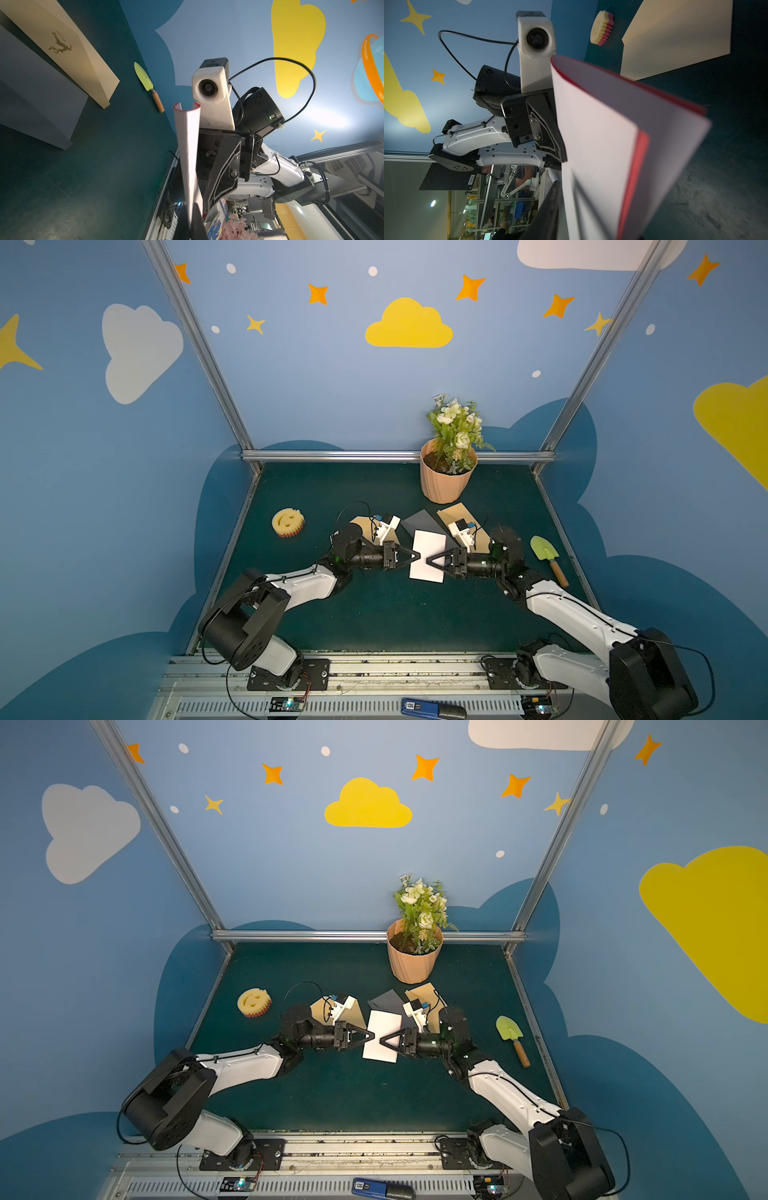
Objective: Fold the letter paper in half and place it into the envelope
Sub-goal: Pick up the letter paper from the center of the board.
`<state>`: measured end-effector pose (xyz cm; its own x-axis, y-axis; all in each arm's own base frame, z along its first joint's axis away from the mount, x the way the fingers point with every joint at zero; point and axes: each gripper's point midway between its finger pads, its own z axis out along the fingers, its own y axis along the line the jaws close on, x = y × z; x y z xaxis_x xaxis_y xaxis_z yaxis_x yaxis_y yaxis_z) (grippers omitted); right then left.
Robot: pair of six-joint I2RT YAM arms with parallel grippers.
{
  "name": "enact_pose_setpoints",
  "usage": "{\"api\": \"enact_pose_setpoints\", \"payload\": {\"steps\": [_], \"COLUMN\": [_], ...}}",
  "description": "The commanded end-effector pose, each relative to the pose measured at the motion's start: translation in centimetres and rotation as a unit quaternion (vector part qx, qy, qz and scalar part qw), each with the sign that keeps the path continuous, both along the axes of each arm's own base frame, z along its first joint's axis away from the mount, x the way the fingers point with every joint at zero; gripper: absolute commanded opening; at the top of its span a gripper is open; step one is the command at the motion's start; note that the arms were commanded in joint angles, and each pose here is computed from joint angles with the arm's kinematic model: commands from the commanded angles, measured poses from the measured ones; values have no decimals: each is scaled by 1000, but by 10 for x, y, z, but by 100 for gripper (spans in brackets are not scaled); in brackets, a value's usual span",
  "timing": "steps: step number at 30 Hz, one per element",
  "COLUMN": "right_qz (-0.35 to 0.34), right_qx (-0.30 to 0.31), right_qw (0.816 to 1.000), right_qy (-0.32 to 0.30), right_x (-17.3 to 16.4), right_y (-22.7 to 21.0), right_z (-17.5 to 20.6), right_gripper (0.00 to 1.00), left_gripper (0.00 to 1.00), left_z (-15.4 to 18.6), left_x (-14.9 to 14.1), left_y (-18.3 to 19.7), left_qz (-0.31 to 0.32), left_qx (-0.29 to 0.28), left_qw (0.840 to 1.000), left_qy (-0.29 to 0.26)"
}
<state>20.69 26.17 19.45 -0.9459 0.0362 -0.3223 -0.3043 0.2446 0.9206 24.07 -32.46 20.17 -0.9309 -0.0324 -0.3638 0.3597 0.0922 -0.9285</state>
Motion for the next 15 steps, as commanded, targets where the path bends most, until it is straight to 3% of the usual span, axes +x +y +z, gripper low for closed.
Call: {"api": "enact_pose_setpoints", "payload": {"steps": [1,15], "right_qz": [-6,-1], "right_qx": [7,16], "right_qw": [1000,1000], "right_qy": [-18,-19], "right_x": [7,12], "right_y": [3,12], "right_z": [8,13], "right_gripper": [35,26], "left_gripper": [3,3], "left_z": [10,9], "left_x": [0,-1], "left_y": [-1,-2], "left_qz": [-9,-15], "left_qx": [-14,-16], "left_qw": [1000,1000], "left_qy": [-17,-8]}}
